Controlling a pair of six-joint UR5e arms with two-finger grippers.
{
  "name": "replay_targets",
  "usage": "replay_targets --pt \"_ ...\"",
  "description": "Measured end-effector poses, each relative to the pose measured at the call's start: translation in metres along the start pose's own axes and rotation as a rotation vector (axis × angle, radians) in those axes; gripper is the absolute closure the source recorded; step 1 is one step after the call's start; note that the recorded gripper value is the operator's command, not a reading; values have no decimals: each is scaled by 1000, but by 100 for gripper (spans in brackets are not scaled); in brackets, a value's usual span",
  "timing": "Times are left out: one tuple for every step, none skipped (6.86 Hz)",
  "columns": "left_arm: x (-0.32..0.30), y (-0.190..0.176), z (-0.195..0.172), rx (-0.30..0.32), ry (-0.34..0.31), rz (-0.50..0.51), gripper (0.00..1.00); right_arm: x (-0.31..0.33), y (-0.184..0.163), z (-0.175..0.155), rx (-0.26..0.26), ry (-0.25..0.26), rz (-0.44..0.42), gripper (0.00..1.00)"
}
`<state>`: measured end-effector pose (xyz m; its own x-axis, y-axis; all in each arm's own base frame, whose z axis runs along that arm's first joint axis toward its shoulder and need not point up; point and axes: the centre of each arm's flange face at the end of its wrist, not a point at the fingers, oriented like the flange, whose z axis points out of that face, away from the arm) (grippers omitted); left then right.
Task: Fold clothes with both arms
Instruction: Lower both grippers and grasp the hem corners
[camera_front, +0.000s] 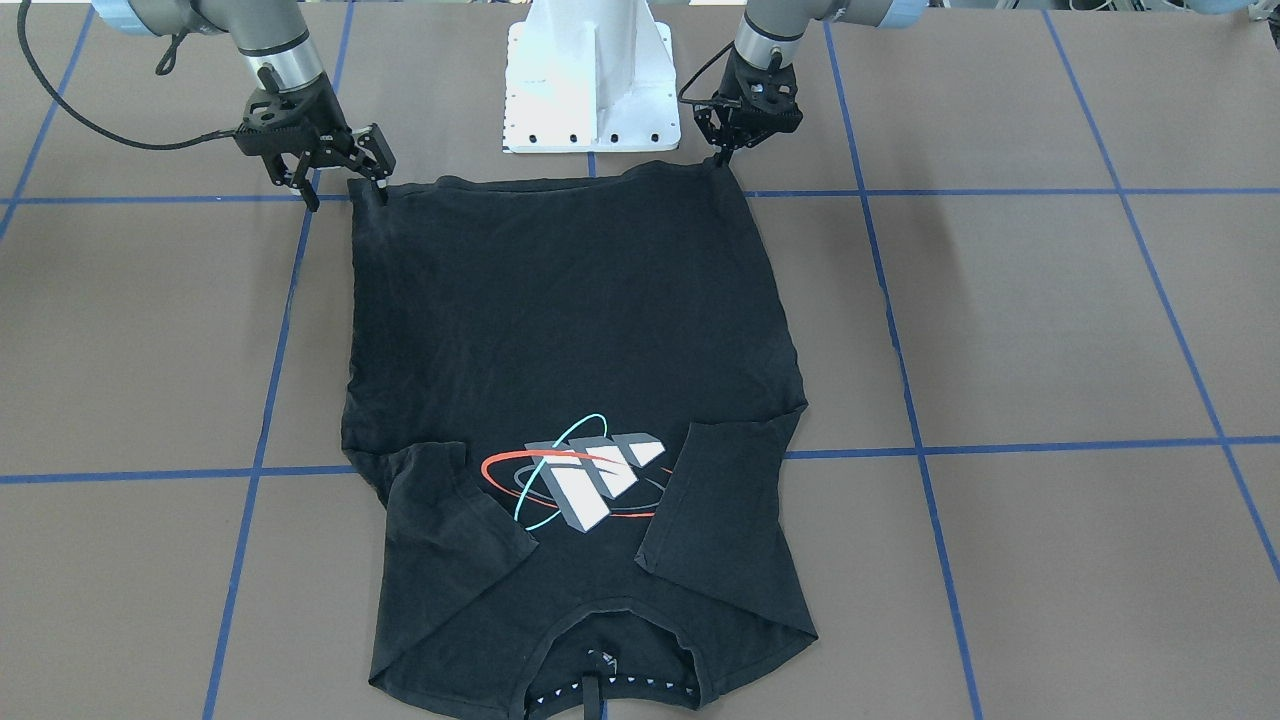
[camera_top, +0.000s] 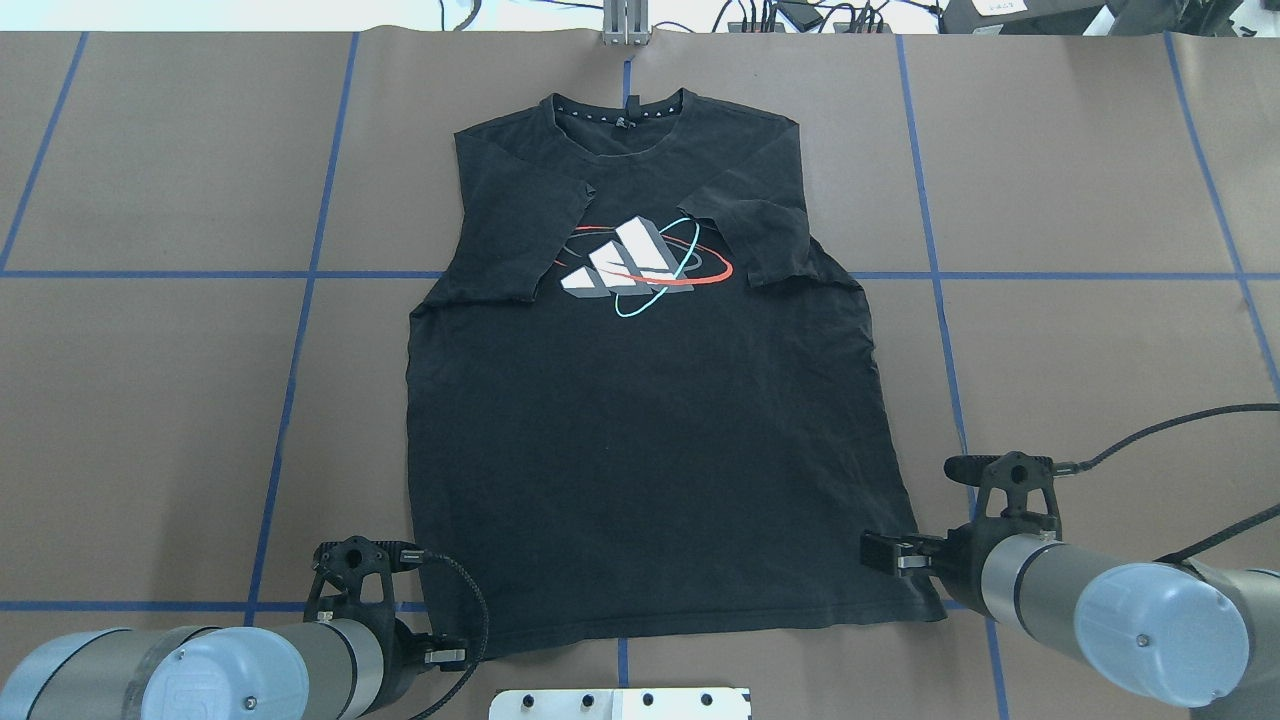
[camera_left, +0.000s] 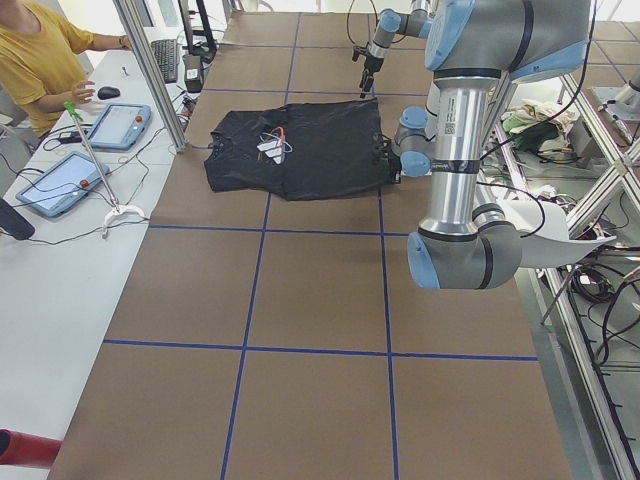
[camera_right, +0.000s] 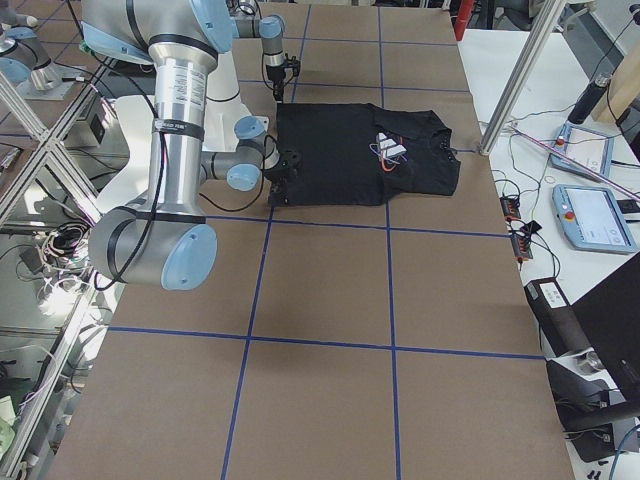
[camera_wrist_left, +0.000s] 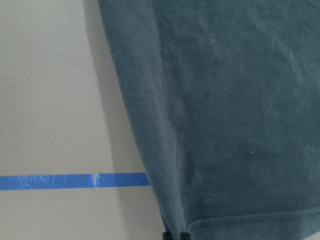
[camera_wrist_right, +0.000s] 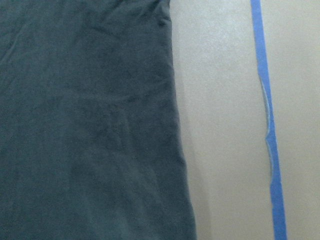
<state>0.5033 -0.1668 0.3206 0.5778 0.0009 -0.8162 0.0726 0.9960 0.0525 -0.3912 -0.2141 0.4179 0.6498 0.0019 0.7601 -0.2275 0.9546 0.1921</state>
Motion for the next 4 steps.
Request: replay_targets --pt "0 0 0 2 -1 0 100 5 10 2 -4 11 -1 15" --pt "-1 0 0 3 -2 -1 100 4 23 4 -4 13 7 22" --pt "-1 0 0 3 -2 -1 100 0 38 4 1 9 20 25" --pt "-1 0 0 3 -2 -1 100 -4 50 5 5 3 29 27"
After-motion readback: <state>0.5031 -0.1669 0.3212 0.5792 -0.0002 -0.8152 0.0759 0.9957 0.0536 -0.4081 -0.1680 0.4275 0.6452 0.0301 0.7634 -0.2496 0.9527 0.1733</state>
